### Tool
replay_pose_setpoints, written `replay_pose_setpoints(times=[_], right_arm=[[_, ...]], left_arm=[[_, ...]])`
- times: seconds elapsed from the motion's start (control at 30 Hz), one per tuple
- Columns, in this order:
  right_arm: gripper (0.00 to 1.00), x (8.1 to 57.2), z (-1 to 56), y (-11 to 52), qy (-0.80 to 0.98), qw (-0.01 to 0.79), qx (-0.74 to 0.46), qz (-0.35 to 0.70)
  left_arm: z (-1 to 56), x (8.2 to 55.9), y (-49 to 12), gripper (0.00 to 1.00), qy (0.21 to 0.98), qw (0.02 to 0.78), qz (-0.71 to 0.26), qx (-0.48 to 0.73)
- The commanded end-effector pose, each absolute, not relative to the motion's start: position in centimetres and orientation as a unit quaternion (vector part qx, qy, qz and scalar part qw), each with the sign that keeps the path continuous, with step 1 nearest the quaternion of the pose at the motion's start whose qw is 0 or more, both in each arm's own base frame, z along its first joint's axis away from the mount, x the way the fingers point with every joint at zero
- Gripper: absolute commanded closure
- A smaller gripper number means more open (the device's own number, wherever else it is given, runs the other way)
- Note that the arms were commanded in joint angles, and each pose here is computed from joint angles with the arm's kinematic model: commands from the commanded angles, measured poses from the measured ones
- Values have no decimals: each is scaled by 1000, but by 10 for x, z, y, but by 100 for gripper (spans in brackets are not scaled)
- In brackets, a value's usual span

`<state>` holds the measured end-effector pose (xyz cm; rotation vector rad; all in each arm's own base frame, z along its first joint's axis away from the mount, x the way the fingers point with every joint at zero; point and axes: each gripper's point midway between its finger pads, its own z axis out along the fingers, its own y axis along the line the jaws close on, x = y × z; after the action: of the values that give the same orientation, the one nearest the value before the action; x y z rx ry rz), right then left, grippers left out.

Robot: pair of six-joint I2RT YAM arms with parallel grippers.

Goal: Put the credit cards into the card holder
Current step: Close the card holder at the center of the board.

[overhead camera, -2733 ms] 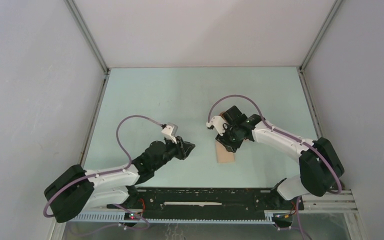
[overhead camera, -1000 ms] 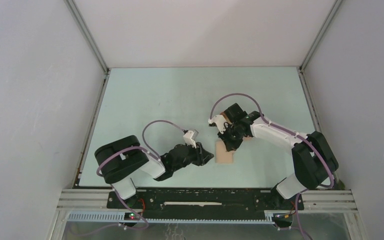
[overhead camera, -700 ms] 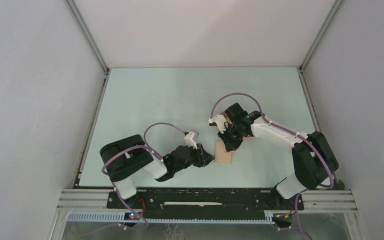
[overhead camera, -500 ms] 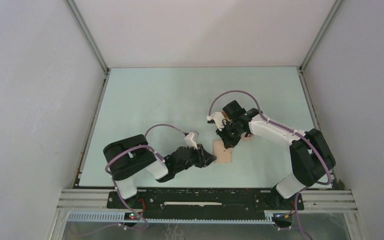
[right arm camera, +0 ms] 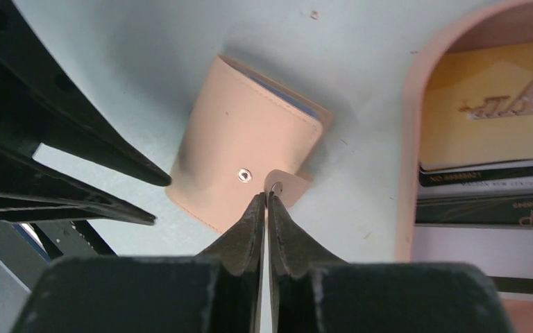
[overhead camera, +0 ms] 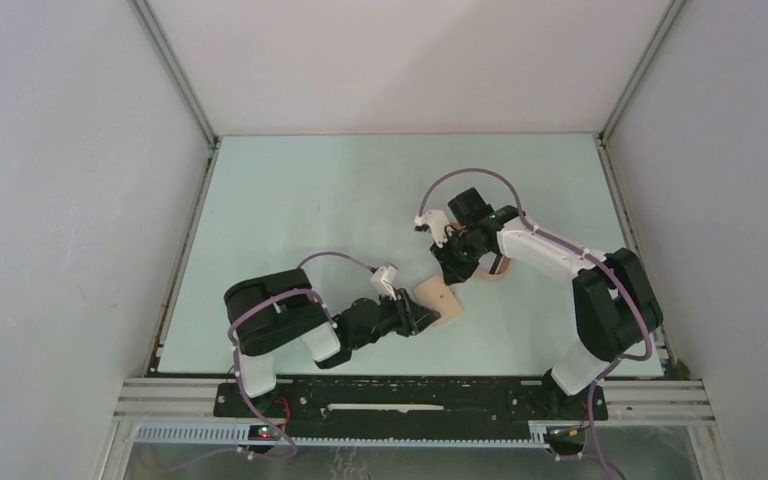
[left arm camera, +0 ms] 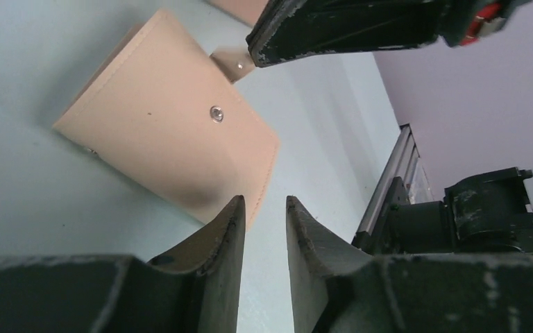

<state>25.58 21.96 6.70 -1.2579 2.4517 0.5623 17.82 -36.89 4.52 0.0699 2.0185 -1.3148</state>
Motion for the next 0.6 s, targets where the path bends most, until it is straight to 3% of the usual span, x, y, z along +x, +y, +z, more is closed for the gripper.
replay_pose_setpoints(times=[0.0,0.13,0.37,0.47,0.57], right_arm=[[81,259,91,216,843,193,-445,233],[63,256,104,211,830,217,-454,242],[45,248,129,216,797,268,-494,219],[40,248,118,219,803,260,-508,174],[38,248,103,219,811,242,-513,142]], left_arm=[[78,183,-359,66,740,416,-527,35],[92,186,-328,63,728,477,-490,53],[123,202,-289,57,711,579,-378,122],[135,215,-268,45,708,621,-307,134],[149,225,-248,22,697,656,-262,119]])
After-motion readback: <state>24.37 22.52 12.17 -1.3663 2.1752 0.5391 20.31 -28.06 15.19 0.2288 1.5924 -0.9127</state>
